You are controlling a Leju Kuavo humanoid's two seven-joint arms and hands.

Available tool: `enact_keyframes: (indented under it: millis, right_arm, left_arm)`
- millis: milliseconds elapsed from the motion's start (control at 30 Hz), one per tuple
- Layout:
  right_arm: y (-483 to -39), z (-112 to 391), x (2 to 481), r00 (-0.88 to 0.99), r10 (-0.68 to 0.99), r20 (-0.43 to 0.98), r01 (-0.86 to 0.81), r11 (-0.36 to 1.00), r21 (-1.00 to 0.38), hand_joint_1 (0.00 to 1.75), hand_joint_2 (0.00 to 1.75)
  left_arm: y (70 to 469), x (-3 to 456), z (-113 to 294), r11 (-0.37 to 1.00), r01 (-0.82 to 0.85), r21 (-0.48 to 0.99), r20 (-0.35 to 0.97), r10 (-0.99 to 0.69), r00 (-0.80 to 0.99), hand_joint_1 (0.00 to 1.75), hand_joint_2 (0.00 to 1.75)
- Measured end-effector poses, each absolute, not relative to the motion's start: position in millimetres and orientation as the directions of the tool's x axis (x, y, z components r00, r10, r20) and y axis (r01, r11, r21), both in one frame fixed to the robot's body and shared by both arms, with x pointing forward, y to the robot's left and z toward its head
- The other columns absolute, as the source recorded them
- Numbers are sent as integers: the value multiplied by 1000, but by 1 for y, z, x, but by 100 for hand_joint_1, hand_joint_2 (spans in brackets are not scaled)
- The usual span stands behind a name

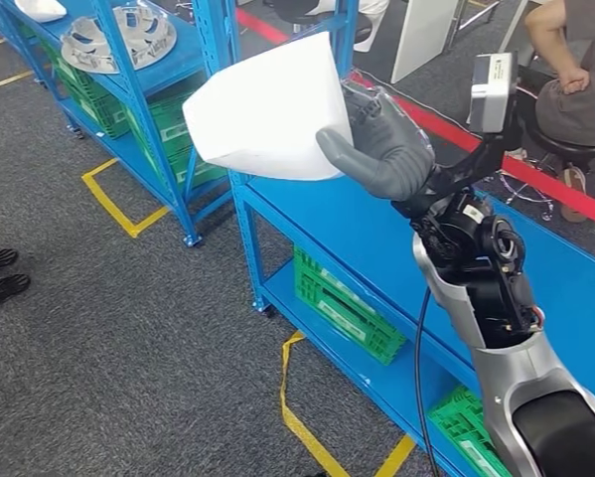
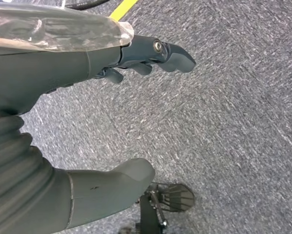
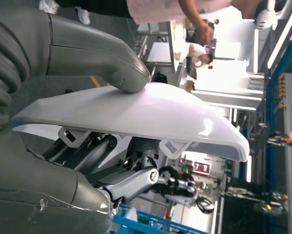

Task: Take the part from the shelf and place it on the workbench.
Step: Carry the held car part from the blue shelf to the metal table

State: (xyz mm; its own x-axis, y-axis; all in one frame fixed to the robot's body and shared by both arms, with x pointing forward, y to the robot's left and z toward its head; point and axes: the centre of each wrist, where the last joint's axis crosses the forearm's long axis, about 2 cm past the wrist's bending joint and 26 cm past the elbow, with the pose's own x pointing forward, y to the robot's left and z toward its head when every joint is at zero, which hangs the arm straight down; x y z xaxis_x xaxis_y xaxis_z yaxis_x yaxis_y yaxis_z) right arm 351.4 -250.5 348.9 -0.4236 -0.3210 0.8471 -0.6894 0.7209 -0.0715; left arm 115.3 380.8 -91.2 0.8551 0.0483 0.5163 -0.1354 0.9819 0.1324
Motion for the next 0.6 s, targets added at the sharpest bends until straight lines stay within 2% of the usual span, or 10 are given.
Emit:
enact_keyframes:
  millis: [600]
  right_arm:
    - [-248,345,352,-412,-321,853,-691,720,-63,175,175]
  left_arm:
    - [380,117,-91,981,-134,138,514,45,856,0,175]
